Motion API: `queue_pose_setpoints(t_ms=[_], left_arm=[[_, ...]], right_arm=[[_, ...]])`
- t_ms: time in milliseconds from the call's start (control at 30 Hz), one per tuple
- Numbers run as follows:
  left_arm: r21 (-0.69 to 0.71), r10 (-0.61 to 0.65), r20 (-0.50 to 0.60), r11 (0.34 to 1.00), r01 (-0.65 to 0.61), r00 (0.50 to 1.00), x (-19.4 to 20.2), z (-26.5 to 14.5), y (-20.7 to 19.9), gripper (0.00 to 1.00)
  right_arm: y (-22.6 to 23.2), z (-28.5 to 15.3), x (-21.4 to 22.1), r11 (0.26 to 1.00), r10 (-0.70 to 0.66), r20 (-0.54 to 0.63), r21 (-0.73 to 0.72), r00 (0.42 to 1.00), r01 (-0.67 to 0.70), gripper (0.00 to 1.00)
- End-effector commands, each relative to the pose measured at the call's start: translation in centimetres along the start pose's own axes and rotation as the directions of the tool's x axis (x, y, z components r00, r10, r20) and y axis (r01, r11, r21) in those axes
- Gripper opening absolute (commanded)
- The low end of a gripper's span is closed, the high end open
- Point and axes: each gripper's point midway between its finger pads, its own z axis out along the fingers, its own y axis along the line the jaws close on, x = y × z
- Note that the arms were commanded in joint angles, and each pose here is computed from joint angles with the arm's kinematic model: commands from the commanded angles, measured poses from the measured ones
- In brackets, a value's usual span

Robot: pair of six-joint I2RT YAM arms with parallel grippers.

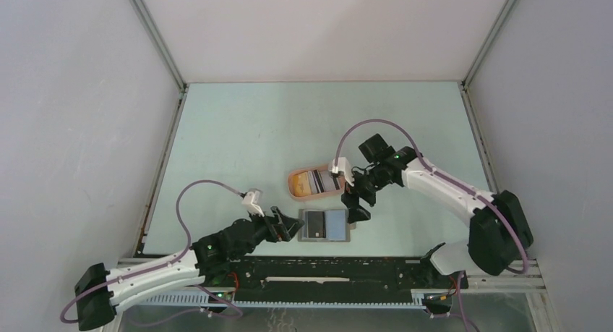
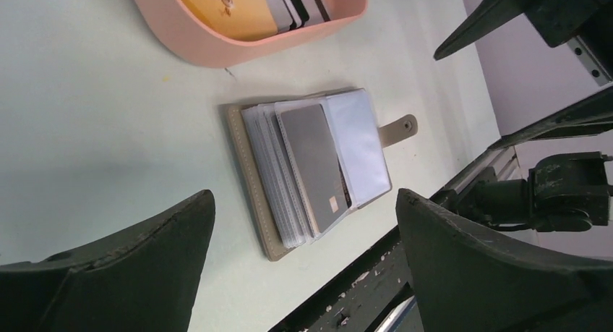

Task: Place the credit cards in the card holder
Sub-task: Close the card holder at the center of the board.

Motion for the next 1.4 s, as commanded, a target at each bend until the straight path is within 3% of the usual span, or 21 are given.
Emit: queue_pose_setpoints(t_ms=[0, 233, 433, 600, 767, 867, 1233, 1367], left_arm=[[-0.008, -0.031, -0.023, 0.999, 0.031, 0.999, 0.7, 0.4, 0.3, 1.00], [-0.045, -0.030, -0.048, 0.999, 0.028, 0.998, 1.4, 1.1, 0.8, 0.99], [-0.048, -0.036, -0.051, 0.998, 0.034, 0.998, 1.6, 1.2, 0.9, 0.97], [-0.038, -0.046, -0.046, 0.998, 0.044, 0.998, 1.5, 1.2, 0.7, 0.95], [-0.031, -0.045, -0.051, 0.999, 0.043, 0.998, 1.6, 1.2, 0.6, 0.95], [-0.029, -0.039, -0.058, 0.999, 0.038, 0.998, 1.7, 1.3, 0.6, 0.95], [0.022, -0.042, -0.078, 0.999, 0.044, 0.996, 2.1, 2.1, -0.8, 0.96], [0.010, -0.033, -0.088, 0.999, 0.034, 0.996, 2.2, 2.5, -0.9, 0.86]], right_arm=[[-1.6, 0.2, 2.8, 0.957, 0.284, -0.108, 0.093, 0.953, -0.274, 0.91], [-2.7, 2.7, 6.4, 0.917, 0.392, -0.259, 0.183, 0.883, -0.353, 0.85], [-1.8, 4.3, 7.4, 0.914, 0.406, -0.329, 0.166, 0.853, -0.371, 0.73], [-2.6, 4.4, 7.9, 0.898, 0.438, -0.341, 0.206, 0.832, -0.389, 0.50], [-4.2, 3.1, 7.7, 0.881, 0.459, -0.296, 0.272, 0.838, -0.386, 0.16], [-5.0, 2.2, 7.5, 0.872, 0.466, -0.265, 0.302, 0.844, -0.386, 0.05], [-6.1, -1.7, 4.5, 0.890, 0.374, -0.129, 0.330, 0.919, -0.315, 0.00], [-4.2, -2.1, 1.9, 0.926, 0.326, -0.065, 0.223, 0.943, -0.305, 0.00]])
